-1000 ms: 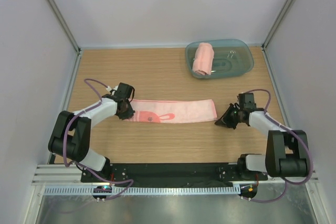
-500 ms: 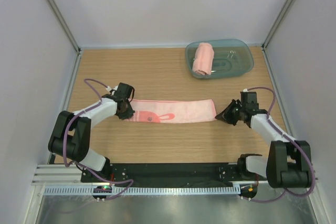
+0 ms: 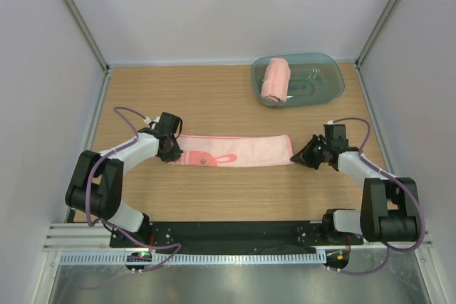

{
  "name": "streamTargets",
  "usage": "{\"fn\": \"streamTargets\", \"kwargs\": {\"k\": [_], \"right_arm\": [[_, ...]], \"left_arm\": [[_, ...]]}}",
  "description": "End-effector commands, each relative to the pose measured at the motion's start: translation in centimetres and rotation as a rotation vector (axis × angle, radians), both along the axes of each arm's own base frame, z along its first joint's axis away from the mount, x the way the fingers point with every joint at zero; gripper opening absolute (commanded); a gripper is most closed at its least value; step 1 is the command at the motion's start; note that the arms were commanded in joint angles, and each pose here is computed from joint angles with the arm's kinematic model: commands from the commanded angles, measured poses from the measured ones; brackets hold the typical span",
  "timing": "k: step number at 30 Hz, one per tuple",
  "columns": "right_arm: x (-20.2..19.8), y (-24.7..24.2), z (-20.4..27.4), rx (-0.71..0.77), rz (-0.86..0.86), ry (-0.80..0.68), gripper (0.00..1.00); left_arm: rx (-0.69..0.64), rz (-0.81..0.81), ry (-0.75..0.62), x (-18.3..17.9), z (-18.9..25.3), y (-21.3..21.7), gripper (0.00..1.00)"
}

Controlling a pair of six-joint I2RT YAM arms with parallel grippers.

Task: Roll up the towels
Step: Fold the towel

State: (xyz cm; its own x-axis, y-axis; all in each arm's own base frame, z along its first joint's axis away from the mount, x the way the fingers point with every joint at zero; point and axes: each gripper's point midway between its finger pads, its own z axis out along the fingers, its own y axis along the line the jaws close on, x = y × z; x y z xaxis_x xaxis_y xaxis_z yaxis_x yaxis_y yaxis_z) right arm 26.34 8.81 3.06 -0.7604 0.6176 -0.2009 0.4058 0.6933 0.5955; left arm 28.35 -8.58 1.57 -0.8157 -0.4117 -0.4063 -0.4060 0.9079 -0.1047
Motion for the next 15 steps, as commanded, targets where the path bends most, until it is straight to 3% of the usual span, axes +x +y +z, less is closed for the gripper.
{"fn": "streamTargets", "kwargs": {"k": [1,9,15], "right_arm": [[0.7,0.3,2.1,0.017,0.015,-0.068,0.01],[3.0,2.7,6.5,0.109,0.056,-0.228,0.01],[3.8,5.3,3.8,0.150,0.123,-0.157,0.01]], "left_arm": [[0.027,-0.010,0.083,-1.9,-2.0,0.8,0.13],[0.027,-0.010,0.083,-1.9,-2.0,0.8,0.12],[0.029,-0.008,0.085,-1.9,-2.0,0.8,0.11]]}}
